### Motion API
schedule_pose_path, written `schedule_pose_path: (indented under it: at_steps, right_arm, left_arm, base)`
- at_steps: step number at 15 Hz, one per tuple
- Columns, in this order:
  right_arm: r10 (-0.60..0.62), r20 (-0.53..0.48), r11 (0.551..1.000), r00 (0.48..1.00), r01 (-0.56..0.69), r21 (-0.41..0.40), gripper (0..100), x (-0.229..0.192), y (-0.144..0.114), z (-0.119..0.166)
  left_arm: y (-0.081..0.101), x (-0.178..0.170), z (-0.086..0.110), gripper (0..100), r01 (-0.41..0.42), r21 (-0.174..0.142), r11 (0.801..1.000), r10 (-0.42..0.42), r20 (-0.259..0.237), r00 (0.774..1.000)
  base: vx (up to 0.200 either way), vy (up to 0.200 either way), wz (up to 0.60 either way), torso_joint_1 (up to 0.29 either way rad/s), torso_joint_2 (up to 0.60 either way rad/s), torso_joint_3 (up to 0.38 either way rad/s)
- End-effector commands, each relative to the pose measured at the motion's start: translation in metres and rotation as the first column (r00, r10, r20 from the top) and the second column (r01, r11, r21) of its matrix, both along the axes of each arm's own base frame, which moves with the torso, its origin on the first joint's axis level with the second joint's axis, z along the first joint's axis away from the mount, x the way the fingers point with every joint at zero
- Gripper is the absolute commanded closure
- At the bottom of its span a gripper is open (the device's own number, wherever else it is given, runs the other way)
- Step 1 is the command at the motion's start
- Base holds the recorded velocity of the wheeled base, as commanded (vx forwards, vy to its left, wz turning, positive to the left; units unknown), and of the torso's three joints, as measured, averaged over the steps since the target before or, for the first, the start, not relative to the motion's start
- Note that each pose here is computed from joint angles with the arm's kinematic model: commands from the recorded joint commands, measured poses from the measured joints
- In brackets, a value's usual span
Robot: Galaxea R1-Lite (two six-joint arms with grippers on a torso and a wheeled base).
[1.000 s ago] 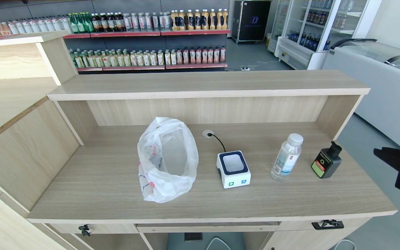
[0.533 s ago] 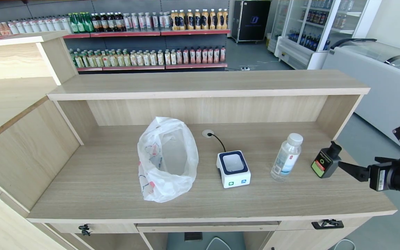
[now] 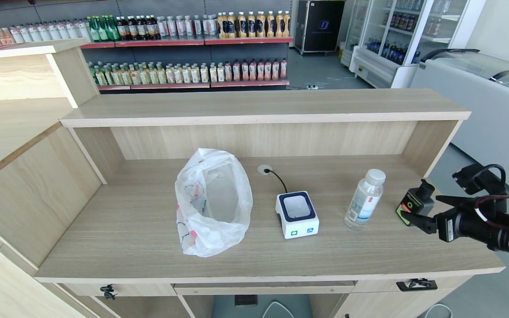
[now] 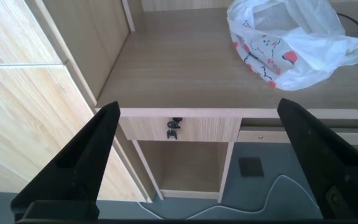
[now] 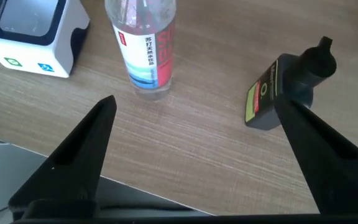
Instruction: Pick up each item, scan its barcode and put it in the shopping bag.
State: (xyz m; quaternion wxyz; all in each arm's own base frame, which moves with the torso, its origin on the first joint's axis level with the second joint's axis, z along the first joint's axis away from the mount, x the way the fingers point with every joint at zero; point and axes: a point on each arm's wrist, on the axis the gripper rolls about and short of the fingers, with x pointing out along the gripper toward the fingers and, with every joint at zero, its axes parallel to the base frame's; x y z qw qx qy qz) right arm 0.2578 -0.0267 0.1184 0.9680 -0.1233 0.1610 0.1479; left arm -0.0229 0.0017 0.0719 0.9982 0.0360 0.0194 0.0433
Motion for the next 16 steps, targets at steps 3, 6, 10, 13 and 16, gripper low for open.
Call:
schedule_pose_path:
  at_steps: [3, 6, 10, 13, 16]
  right_arm:
    - [0.055, -0.071, 0.998, 0.996, -0.058, -0.037, 0, 0.014, -0.001, -0.026]
    - [0.092, -0.038, 0.995, 0.995, -0.093, -0.027, 0, 0.024, -0.001, -0.032]
    - [0.138, 0.023, 0.990, 0.990, -0.138, -0.030, 0, 0.043, 0.003, -0.041]
    - [0.173, 0.032, 0.985, 0.984, -0.172, -0.025, 0, 0.053, 0.008, -0.056]
    - [0.190, 0.053, 0.982, 0.980, -0.188, -0.030, 0, 0.067, 0.011, -0.061]
  left_arm:
    - [0.000, 0.000, 0.000, 0, -0.001, 0.000, 1.000, 0.001, 0.000, 1.000]
    - [0.000, 0.000, 0.000, 0, -0.001, 0.000, 1.000, 0.001, 0.000, 1.000]
    - [0.000, 0.000, 0.000, 0, -0.001, 0.000, 1.000, 0.001, 0.000, 1.000]
    - [0.000, 0.000, 0.000, 0, -0.001, 0.000, 1.000, 0.001, 0.000, 1.000]
    - [0.000, 0.000, 0.000, 0, 0.000, 0.000, 1.000, 0.000, 0.000, 1.000]
  base:
    - [0.000, 0.000, 0.00, 0.000, 0.00, 0.000]
    - [0.000, 0.000, 0.00, 0.000, 0.00, 0.000]
    - [0.000, 0.000, 0.00, 0.000, 0.00, 0.000]
    - [0.000, 0.000, 0.00, 0.000, 0.00, 0.000]
    - [0.000, 0.000, 0.00, 0.000, 0.00, 0.000]
